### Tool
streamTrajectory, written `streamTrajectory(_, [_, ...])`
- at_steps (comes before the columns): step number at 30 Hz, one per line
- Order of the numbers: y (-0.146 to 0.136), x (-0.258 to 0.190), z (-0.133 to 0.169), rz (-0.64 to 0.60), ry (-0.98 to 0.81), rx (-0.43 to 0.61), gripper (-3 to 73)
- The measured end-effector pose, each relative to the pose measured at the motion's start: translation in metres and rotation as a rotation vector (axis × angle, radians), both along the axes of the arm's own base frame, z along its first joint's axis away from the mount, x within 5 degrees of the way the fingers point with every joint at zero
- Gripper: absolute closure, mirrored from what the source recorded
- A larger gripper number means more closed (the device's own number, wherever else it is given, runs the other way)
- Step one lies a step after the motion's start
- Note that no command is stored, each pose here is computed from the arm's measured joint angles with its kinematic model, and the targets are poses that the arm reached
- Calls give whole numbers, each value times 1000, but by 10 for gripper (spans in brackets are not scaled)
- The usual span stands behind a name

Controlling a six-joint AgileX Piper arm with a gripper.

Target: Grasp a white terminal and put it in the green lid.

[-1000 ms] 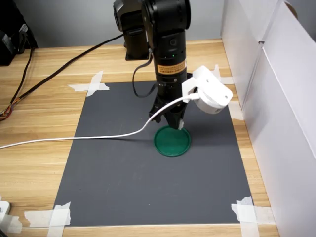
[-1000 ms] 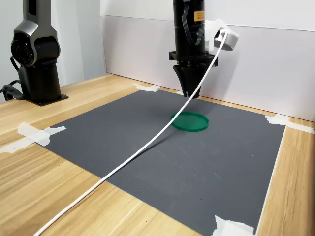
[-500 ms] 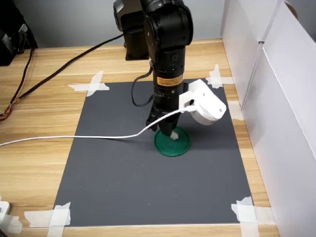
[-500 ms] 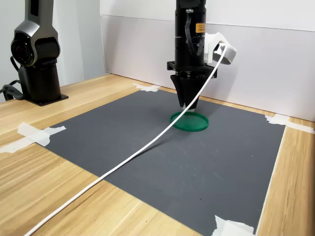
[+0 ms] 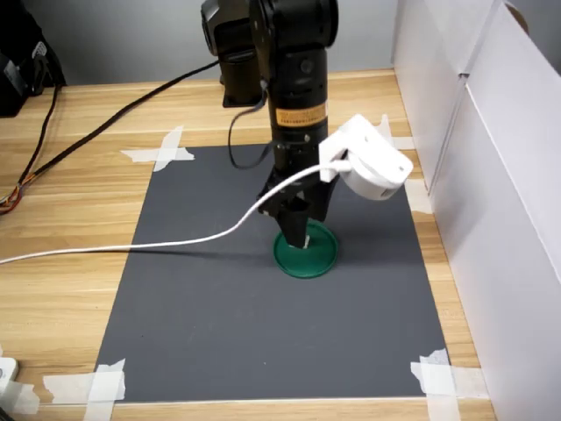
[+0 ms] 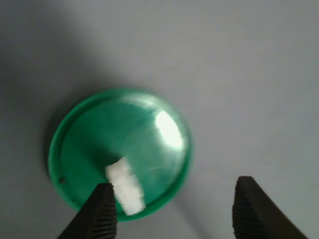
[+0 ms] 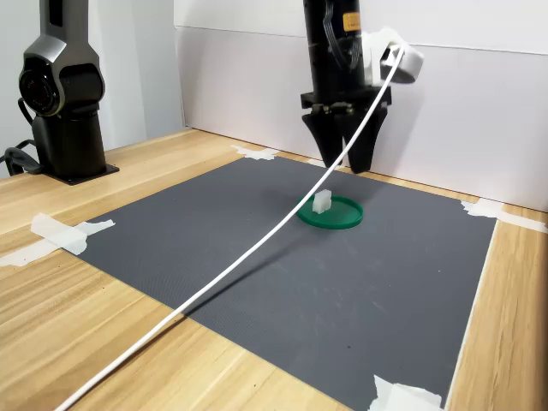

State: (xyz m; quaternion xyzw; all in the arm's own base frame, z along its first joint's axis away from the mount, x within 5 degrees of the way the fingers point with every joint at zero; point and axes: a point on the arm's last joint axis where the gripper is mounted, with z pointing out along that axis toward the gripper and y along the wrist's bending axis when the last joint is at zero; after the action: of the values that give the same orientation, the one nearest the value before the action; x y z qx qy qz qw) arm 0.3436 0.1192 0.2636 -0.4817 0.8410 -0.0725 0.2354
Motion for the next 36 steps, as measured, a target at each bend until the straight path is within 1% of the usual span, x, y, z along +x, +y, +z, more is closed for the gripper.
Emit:
streamTrajectory(2, [-2,-3,15,-16,-55,40,158])
streamTrajectory(4, [-9,-7,32,-51,-115,93,228])
streamTrajectory(6, [-18,-10,50,-95,-180,147,328])
streamTrajectory(11, [-53,-26,100,-246,-375,285,620])
streamTrajectory(12, [-60,-31,111,-279,-414,316,658])
streamTrajectory(13, [-66,-37,122,-320,-454,355,682])
streamTrajectory(15, [-77,-52,142,-390,-522,428,704])
streamTrajectory(18, [-88,-75,166,-474,-596,534,713])
streamTrajectory(20, [-92,-93,176,-515,-642,609,715])
streamTrajectory(23, [-96,-121,171,-549,-684,688,714])
streamTrajectory(28, [-102,-175,137,-562,-755,766,714])
streamTrajectory(31, [-105,-206,106,-569,-766,804,715])
streamTrajectory(36, [-108,-248,51,-596,-725,844,715])
